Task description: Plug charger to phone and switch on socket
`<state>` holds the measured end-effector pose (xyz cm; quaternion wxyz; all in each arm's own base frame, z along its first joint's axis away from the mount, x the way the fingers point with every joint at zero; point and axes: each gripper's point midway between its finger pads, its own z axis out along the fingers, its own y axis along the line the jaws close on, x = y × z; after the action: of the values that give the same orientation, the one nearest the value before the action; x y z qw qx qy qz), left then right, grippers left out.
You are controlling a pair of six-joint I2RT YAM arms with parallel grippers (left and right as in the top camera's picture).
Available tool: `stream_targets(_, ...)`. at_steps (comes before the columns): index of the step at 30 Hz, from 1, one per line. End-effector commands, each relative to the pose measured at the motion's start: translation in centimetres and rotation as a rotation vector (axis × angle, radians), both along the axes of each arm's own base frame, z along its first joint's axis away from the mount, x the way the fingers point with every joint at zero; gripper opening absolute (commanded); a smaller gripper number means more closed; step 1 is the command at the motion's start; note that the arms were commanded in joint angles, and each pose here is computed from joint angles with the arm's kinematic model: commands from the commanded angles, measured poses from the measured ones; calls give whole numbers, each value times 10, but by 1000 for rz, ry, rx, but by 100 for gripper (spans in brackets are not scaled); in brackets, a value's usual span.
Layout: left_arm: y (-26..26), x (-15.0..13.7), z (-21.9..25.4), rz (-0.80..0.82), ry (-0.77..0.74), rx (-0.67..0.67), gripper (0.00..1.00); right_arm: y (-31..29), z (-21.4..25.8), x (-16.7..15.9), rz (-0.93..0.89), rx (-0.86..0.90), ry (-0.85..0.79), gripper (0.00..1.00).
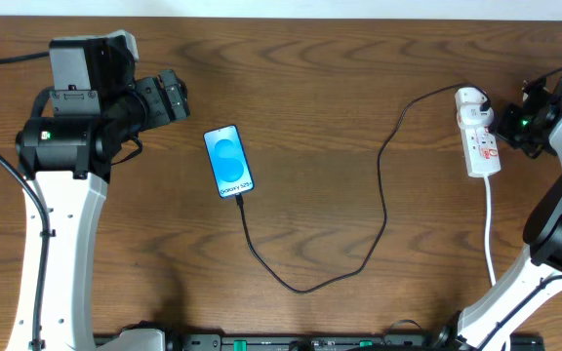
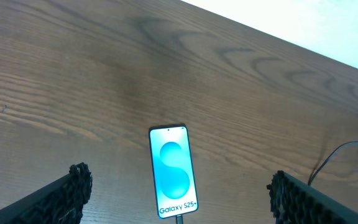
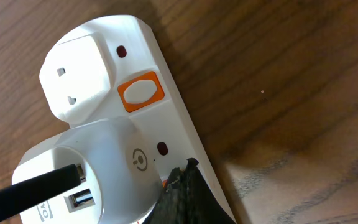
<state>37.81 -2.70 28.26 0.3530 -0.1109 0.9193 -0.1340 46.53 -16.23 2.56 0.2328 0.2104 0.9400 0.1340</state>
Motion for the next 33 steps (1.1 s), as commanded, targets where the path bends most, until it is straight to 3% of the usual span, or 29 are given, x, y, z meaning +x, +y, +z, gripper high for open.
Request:
stream_targets(1,3,2,1,5,-2,15,93,18,-10,-6,50,55,15,1)
stream_targets(33,3,2,1,5,-2,15,93,74,-18,-6,159,92,57,1)
